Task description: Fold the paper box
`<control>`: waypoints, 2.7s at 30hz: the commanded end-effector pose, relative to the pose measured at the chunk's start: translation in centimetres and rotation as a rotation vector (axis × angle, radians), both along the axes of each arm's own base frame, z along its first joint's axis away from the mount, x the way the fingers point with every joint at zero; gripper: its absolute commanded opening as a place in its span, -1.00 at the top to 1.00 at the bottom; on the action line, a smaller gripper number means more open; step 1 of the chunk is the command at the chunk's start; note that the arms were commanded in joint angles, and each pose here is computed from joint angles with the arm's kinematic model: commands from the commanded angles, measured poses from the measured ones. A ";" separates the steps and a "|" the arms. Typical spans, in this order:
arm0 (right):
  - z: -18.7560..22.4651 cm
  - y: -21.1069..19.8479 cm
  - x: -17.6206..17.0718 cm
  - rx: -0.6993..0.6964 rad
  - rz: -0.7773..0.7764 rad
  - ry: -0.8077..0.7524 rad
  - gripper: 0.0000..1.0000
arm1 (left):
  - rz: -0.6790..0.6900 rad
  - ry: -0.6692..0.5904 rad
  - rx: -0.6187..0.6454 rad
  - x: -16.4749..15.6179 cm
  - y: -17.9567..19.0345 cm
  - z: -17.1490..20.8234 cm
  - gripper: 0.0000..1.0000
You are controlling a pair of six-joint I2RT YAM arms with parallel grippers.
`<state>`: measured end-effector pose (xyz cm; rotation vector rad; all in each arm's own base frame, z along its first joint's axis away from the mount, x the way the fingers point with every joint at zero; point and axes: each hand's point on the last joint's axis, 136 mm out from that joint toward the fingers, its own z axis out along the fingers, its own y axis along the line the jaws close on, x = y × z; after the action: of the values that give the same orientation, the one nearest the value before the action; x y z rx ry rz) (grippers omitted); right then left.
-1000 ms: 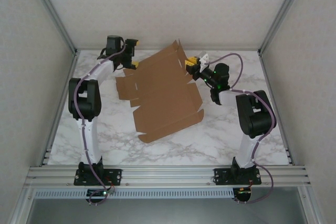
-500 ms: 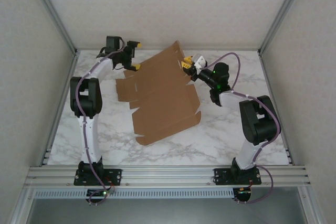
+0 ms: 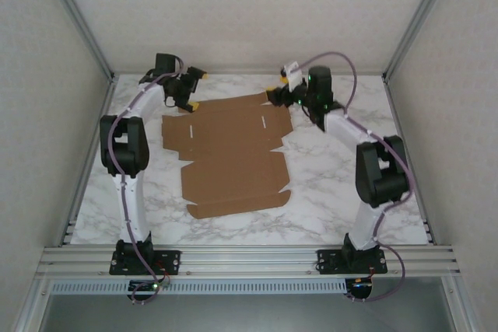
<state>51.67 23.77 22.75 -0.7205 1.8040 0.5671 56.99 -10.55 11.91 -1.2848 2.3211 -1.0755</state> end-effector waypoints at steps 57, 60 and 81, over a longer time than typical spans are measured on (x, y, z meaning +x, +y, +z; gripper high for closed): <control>-2.2 -2.1 -3.8 0.008 -0.067 -0.134 1.00 | 0.078 -0.042 -0.017 -2.1 -3.1 6.9 -0.99; -1.6 -2.2 -4.0 -0.003 -0.136 -0.180 1.00 | 0.091 0.056 0.011 -3.8 -4.3 5.1 -0.99; -2.5 -3.0 -7.7 0.026 -0.209 -0.194 1.00 | 0.104 -0.001 -0.012 -4.5 -6.9 4.7 0.10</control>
<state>44.51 20.44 17.65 -0.5587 1.7444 0.3449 51.92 -17.74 14.31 -1.4341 2.2845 -1.0222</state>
